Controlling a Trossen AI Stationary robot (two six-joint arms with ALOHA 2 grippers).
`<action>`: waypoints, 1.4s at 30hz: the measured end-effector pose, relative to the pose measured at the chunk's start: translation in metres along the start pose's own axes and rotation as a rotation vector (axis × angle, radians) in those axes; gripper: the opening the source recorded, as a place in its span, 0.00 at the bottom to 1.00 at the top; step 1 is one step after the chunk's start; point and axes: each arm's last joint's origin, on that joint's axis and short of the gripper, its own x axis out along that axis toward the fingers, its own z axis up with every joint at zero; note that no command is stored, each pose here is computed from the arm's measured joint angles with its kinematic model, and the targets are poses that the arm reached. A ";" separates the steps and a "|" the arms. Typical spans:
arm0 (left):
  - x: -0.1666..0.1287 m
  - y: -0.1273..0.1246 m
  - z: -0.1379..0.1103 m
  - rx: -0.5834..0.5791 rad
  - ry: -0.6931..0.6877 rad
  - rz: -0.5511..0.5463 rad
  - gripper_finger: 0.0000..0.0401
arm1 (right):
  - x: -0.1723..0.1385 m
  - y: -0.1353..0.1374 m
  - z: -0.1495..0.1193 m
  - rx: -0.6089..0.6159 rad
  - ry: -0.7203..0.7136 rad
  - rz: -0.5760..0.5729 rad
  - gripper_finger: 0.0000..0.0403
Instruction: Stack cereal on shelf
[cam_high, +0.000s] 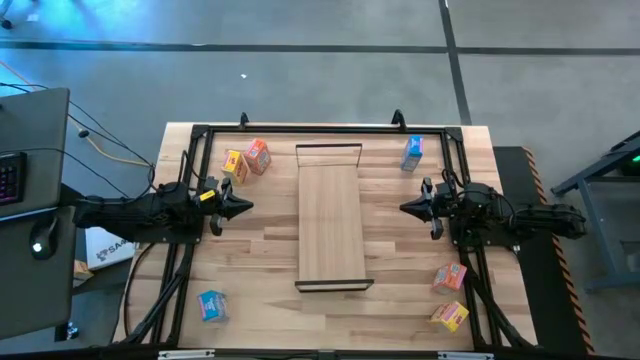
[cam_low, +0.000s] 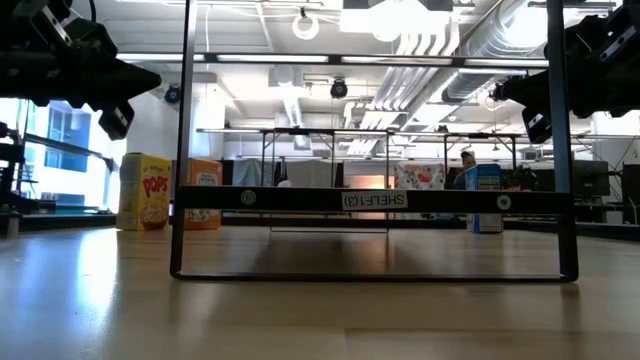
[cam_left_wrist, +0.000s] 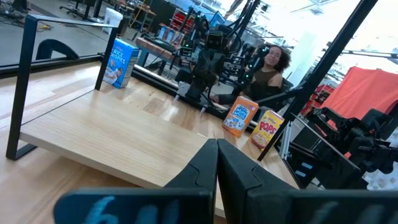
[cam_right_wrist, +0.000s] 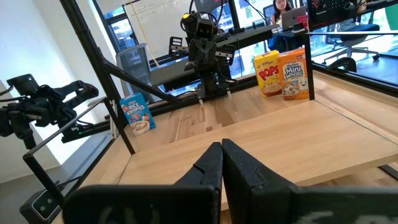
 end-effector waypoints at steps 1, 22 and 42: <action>0.000 0.000 0.000 0.000 0.000 0.001 0.00 | 0.000 0.000 0.000 0.000 0.000 0.000 0.00; 0.000 0.000 0.000 0.000 0.000 0.000 0.00 | 0.000 0.000 0.000 0.000 0.000 0.000 0.00; 0.000 0.000 0.000 0.000 0.000 0.000 0.00 | -0.012 0.004 0.043 0.440 -0.568 -0.064 0.00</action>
